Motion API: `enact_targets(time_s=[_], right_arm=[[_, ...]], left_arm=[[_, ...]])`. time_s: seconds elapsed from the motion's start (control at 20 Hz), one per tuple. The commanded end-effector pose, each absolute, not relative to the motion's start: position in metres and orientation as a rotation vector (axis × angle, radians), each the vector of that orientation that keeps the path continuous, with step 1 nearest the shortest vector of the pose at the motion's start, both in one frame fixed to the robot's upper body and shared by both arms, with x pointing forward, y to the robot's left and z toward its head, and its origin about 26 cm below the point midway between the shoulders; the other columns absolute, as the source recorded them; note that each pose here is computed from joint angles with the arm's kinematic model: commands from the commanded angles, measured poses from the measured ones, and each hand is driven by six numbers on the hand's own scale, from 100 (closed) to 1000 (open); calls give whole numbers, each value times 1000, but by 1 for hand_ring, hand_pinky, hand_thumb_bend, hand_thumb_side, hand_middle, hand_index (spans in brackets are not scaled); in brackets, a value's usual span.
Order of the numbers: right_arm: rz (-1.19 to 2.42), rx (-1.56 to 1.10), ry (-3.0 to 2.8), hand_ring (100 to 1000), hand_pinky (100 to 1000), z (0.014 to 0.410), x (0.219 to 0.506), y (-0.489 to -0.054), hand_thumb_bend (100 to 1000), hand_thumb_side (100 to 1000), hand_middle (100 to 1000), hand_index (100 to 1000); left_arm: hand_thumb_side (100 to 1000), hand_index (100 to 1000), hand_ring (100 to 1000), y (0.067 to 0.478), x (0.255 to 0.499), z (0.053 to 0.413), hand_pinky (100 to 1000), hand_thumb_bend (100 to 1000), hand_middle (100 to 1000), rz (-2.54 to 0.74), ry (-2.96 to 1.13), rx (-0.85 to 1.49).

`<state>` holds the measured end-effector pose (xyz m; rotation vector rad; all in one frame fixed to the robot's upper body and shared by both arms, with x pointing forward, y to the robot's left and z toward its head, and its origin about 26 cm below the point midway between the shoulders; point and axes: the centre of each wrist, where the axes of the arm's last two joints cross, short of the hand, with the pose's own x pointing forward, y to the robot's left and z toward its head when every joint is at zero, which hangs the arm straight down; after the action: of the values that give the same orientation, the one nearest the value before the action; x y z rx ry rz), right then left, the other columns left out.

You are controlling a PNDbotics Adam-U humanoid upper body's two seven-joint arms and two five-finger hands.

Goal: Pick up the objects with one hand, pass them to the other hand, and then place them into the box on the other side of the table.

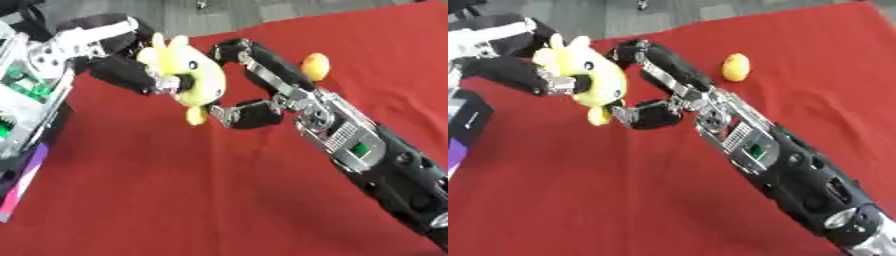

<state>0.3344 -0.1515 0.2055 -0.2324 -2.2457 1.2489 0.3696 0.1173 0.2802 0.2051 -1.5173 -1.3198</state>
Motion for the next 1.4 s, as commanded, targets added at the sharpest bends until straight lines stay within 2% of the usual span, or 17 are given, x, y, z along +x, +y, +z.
enact_targets(time_s=[0.05, 0.15, 0.3, 0.4, 0.45, 0.6, 0.75, 1.05, 1.4], right_arm=[[1239, -218, -2301, 632, 758, 218, 329, -149, 125, 100, 582, 665], [1226, -213, -2303, 646, 759, 218, 329, -149, 191, 100, 606, 692], [1207, -208, -2306, 668, 765, 219, 328, -149, 278, 100, 645, 732], [1206, -209, -2305, 709, 788, 219, 328, -150, 384, 214, 698, 782], [1210, -212, -2305, 722, 794, 219, 328, -150, 403, 249, 715, 798], [1221, -225, -2298, 755, 812, 220, 328, -151, 429, 345, 757, 841], [1227, -250, -2289, 770, 819, 220, 328, -152, 436, 393, 778, 869], [1215, -292, -2277, 791, 829, 221, 328, -153, 440, 445, 802, 897], [1225, -284, -2268, 790, 828, 222, 326, -153, 437, 446, 801, 894]], left_arm=[[100, 454, 585, 120, 372, 284, 751, 276, 457, -1293, -1510, 221], [100, 435, 578, 120, 373, 284, 747, 261, 445, -1293, -1506, 220], [100, 419, 568, 120, 372, 283, 742, 285, 430, -1298, -1505, 222], [100, 410, 557, 120, 372, 284, 739, 316, 414, -1303, -1509, 229], [100, 408, 552, 120, 372, 284, 738, 326, 408, -1305, -1511, 233], [100, 405, 536, 121, 371, 284, 735, 355, 394, -1311, -1516, 245], [100, 404, 529, 122, 370, 286, 732, 372, 382, -1310, -1529, 258], [100, 440, 532, 124, 368, 289, 726, 399, 393, -1268, -1565, 281], [100, 449, 529, 124, 369, 288, 715, 427, 389, -1232, -1567, 265]])
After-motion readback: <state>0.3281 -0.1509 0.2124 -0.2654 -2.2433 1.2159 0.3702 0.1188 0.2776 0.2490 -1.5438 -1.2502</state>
